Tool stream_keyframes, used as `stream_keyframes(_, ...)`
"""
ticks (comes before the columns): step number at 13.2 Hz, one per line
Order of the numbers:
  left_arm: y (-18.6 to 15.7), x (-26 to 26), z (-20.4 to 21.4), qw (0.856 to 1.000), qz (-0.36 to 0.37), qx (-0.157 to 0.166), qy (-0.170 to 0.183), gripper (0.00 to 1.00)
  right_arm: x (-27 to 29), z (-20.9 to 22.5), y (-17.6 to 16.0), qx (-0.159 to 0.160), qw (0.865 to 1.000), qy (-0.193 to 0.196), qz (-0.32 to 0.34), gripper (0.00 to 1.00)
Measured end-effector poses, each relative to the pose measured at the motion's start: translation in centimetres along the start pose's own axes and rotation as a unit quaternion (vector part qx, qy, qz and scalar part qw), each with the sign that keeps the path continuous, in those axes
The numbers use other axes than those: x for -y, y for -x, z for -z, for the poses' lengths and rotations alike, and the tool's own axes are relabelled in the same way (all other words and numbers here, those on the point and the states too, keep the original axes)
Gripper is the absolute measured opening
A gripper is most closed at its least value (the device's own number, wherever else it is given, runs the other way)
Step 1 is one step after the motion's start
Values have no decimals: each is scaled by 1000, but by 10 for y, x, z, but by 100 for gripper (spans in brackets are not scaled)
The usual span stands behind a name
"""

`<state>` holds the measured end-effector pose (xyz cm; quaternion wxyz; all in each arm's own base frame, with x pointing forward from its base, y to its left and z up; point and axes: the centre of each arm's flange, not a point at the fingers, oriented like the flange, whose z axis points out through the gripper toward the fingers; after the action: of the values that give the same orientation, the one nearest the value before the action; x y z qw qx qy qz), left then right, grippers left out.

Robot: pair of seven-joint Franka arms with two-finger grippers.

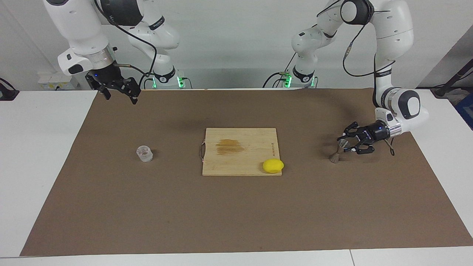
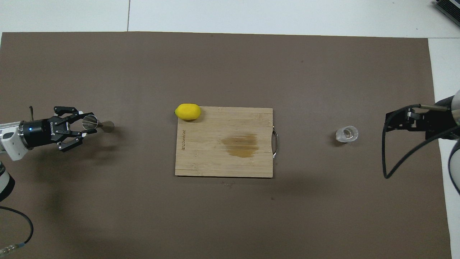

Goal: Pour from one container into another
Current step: 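Close the left gripper around the small metal cup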

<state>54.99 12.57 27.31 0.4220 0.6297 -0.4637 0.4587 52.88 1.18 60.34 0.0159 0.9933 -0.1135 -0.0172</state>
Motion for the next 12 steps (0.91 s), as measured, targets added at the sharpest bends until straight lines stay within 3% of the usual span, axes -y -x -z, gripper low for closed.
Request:
stream_keyframes(7,-6,3,-2,1000,-8,0,2,51,0,0,0,0,1000,0,0,100)
stream_keyframes(12,-39,9,-19,1000,-4,-8,28,51,-4,0,-1,0,999,0,-38,100)
